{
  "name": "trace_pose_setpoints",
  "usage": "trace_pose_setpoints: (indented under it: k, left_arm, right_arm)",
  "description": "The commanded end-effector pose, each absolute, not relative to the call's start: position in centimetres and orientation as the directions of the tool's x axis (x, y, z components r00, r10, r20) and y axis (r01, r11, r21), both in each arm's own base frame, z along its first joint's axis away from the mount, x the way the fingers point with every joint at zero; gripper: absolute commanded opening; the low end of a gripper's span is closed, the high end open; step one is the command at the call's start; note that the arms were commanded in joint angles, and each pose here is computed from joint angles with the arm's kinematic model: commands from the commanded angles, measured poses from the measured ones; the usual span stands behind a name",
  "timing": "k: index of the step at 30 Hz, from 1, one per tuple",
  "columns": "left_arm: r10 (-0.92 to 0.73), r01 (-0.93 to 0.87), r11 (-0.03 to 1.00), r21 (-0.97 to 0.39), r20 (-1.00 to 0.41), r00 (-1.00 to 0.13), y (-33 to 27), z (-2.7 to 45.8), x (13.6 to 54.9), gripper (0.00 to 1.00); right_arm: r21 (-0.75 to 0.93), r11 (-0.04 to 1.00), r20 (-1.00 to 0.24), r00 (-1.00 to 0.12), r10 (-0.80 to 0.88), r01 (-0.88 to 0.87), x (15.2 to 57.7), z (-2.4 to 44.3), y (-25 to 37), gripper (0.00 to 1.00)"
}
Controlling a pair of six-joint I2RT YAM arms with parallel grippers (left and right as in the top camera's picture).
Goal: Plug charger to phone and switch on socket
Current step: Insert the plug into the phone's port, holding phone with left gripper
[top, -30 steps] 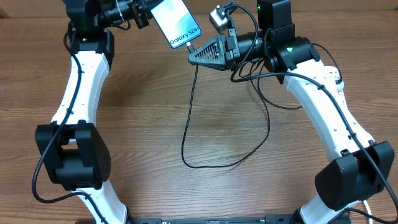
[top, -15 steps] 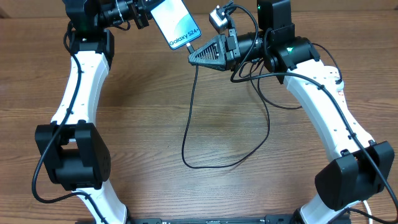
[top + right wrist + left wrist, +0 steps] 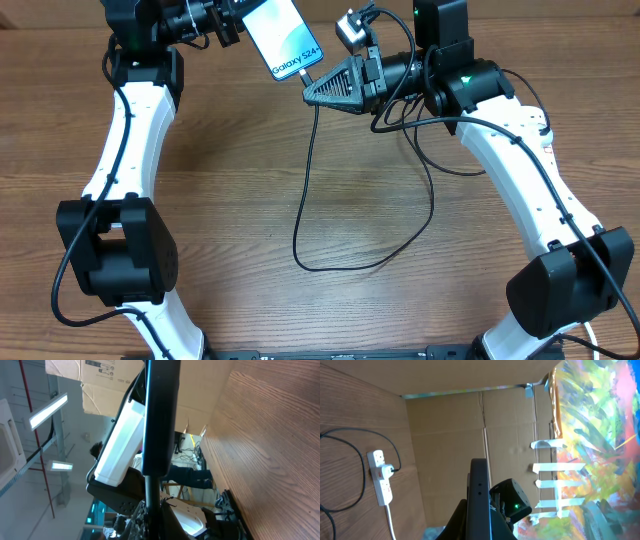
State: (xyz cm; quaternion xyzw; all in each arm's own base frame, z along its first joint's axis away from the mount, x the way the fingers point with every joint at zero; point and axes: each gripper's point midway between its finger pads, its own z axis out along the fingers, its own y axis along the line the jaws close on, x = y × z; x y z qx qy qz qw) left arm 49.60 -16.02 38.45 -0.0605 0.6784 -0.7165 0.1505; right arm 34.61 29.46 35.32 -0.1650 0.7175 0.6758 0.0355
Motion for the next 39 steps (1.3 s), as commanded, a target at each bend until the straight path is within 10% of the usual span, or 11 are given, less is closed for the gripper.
trace_pose_setpoints:
  k: [1,39]
  left_arm:
    - [-0.244,0.211,-0.023,-0.977,-0.200,-0.949,-16.4,40.5,47.7,0.04]
    - [-0.154,0.222,-0.027,-0.975,-0.215,-0.964,-18.9,40.3,46.1,0.04]
  right_arm:
    - [0.943,0.044,-0.319,-0.935,-0.156,-0.329,34.9,36.7,29.3,0.04]
    - [0.947,0.115,-0.294,-0.954,-0.063,-0.300,36.8,36.4,29.4,0.04]
